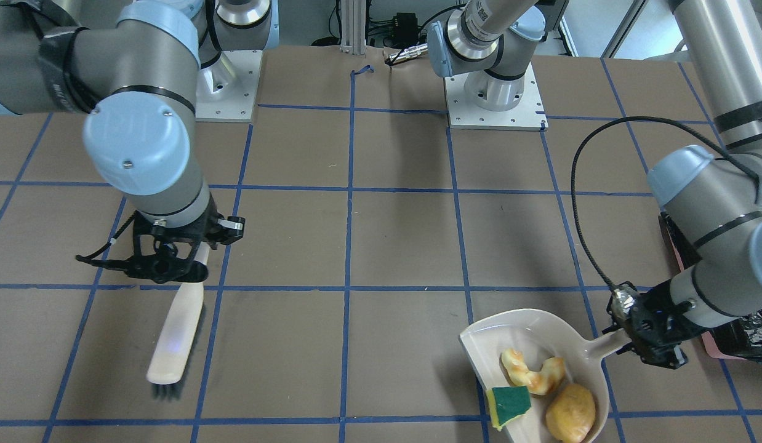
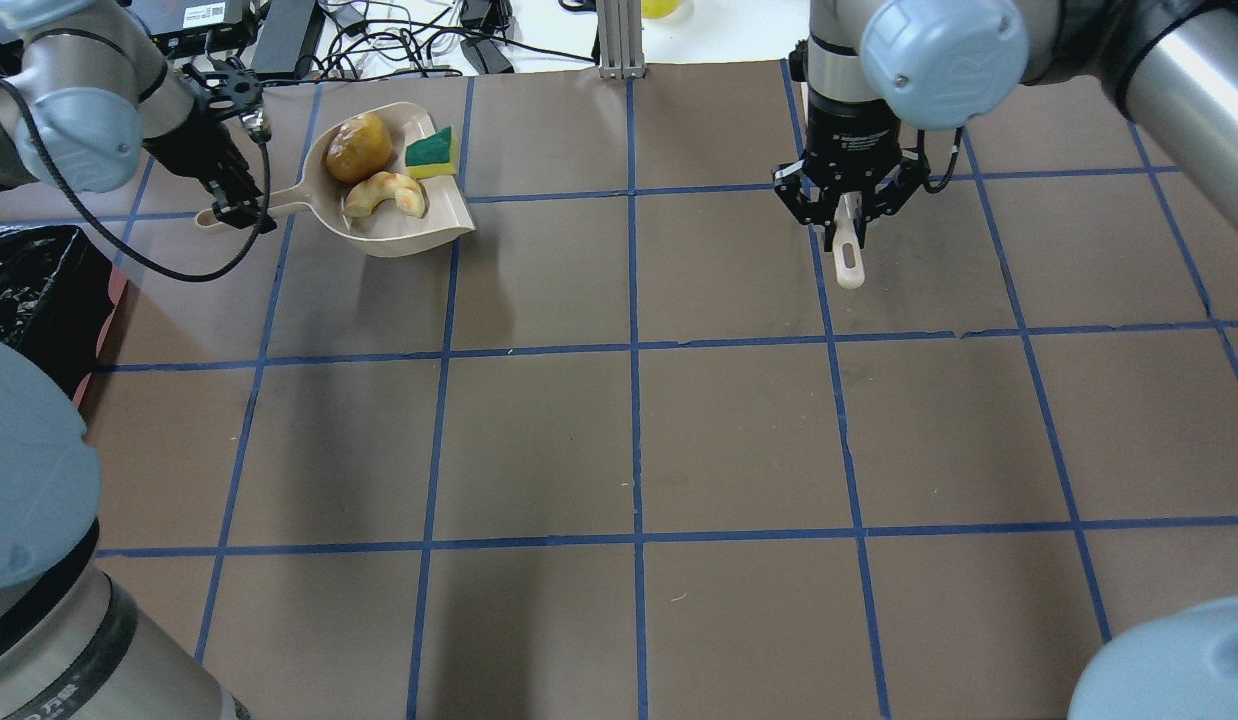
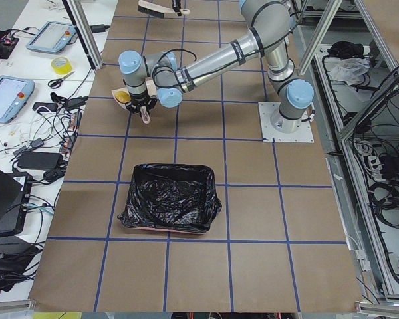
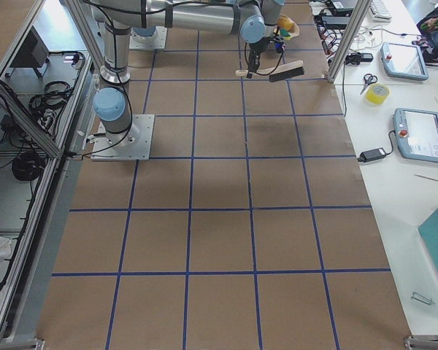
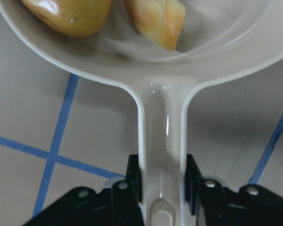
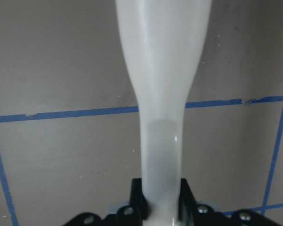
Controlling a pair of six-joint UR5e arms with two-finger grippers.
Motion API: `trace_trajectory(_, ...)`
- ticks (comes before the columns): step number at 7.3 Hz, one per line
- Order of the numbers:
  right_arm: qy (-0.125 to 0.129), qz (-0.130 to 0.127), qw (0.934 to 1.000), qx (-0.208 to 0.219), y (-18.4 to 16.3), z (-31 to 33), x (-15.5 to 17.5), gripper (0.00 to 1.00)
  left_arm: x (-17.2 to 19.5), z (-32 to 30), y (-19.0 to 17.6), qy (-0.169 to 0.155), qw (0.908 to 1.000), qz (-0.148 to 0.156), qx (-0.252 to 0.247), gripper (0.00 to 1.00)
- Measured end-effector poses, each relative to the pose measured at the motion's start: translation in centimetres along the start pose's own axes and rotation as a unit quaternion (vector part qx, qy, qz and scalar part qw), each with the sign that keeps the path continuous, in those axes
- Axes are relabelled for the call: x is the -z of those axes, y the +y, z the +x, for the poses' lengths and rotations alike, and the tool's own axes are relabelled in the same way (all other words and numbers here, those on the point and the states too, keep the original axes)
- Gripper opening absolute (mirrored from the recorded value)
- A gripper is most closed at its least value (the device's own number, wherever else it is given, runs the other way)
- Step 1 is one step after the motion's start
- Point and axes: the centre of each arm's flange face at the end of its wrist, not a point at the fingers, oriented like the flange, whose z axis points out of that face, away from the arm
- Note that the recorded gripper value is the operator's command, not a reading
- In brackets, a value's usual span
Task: Sweep and dump trash into bin
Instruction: 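Lift the dustpan toward the black bin with the left gripper while the right withdraws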
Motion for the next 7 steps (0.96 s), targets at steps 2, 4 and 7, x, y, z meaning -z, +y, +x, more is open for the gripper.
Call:
trace_trajectory(2, -0.030, 0.022, 0.9993, 0.003, -2.0, 7.3, -2.5, 0.00, 3.9, -0.7, 6.3, -0.005, 0.9997, 0.014, 0.020, 0.02)
trace_trajectory(4, -0.062, 0.022, 0.9977, -0.015, -2.9, 13.2, -6.4, 0.00, 8.6, -1.3, 14.8, -0.001, 0.9996, 0.022, 0.020, 0.02)
trace_trajectory(7, -0.079, -0.032, 0.9960, -0.026, -2.2, 17.0, -9.0, 0.00, 15.1, -2.0, 29.2, -0.001, 0.9997, 0.022, -0.011, 0.01)
